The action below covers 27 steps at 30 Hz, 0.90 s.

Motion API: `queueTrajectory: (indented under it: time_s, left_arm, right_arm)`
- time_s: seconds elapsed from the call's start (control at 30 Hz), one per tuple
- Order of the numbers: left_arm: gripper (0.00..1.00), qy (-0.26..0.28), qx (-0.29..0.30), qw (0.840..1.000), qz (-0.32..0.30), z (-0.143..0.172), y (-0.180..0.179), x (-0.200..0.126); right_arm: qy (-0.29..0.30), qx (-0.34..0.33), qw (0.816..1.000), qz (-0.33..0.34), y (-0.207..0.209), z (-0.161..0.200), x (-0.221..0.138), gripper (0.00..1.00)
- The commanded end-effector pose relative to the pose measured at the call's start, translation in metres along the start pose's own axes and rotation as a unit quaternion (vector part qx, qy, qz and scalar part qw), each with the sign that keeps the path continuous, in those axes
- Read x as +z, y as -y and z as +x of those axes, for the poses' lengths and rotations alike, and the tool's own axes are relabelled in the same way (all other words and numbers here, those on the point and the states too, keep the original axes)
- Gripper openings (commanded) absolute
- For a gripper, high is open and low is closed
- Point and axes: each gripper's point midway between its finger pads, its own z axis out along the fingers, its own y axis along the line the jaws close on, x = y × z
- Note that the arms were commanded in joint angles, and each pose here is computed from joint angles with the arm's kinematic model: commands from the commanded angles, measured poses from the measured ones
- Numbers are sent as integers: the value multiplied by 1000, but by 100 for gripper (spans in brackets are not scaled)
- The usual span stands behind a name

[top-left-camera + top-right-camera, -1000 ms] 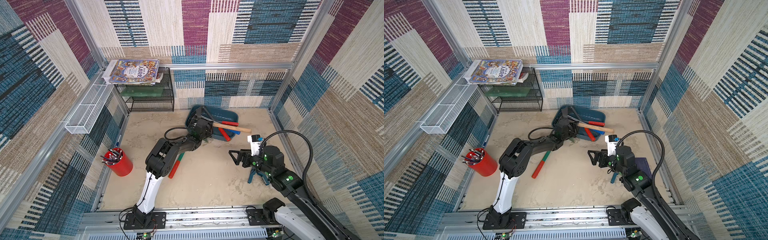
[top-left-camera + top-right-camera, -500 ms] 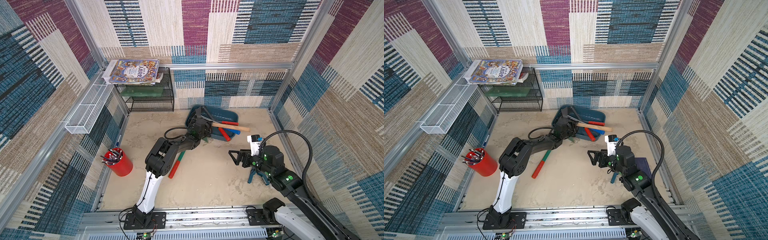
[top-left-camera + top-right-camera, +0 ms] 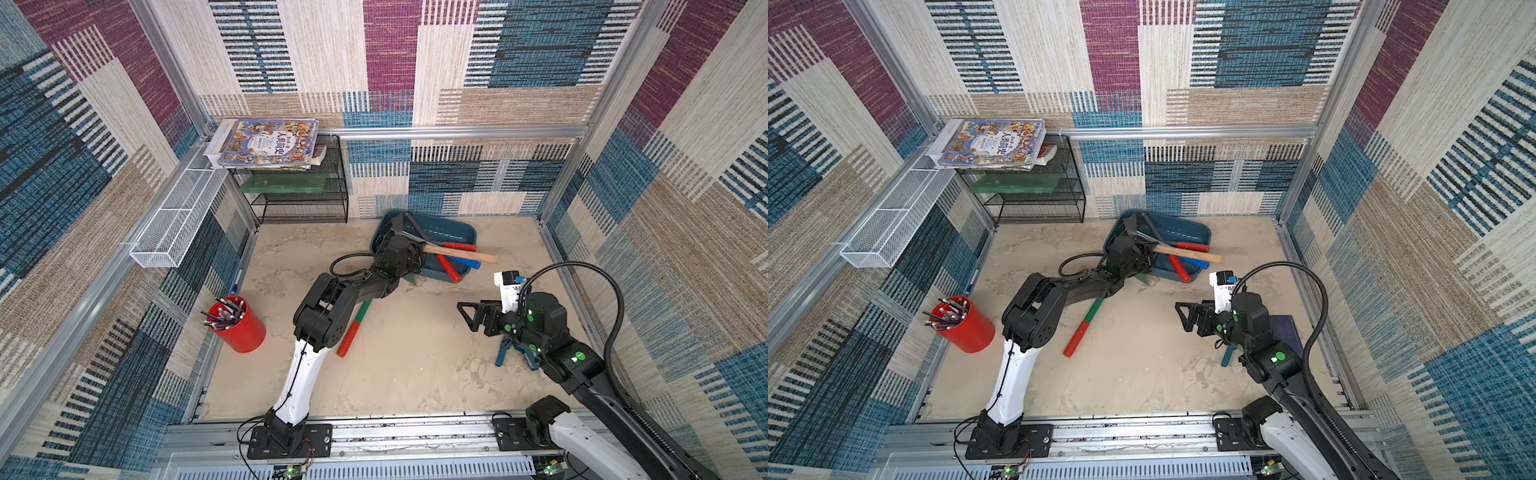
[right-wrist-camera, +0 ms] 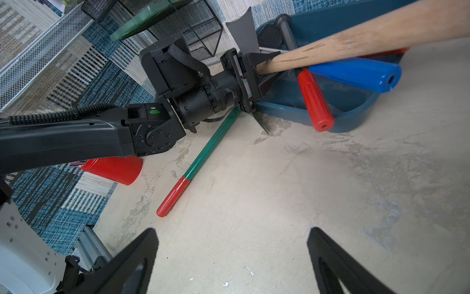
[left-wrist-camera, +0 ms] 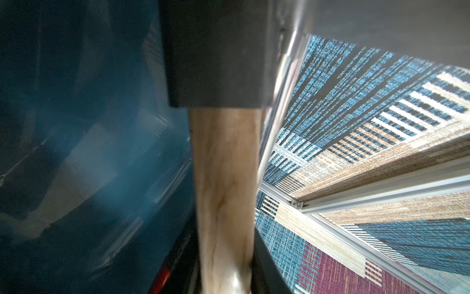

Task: Put the small hoe into the storage box
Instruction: Place the hoe in the storage box.

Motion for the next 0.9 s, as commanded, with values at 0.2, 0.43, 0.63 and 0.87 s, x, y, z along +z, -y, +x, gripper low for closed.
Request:
queueTrajectory:
  time_s: [0.2,0.43,0.63,0.87]
  left_arm:
    - [29,7,0,1000,4,0,8,-9]
    - [32,4,-6,1000,-1,1,6,-7]
    - [36,4,-3,1000,-6,2,7,-7]
    - [37,4,-4,1000,-17,4,8,-8]
  right_arm:
    - [3,-3,1000,-8,-3,-2,1,96]
    - [2,-3,1000,-8,-2,0,0,96]
    - [3,-3,1000,-7,-2,-1,0,96]
    - [2,-3,1000,-8,-2,0,1,96]
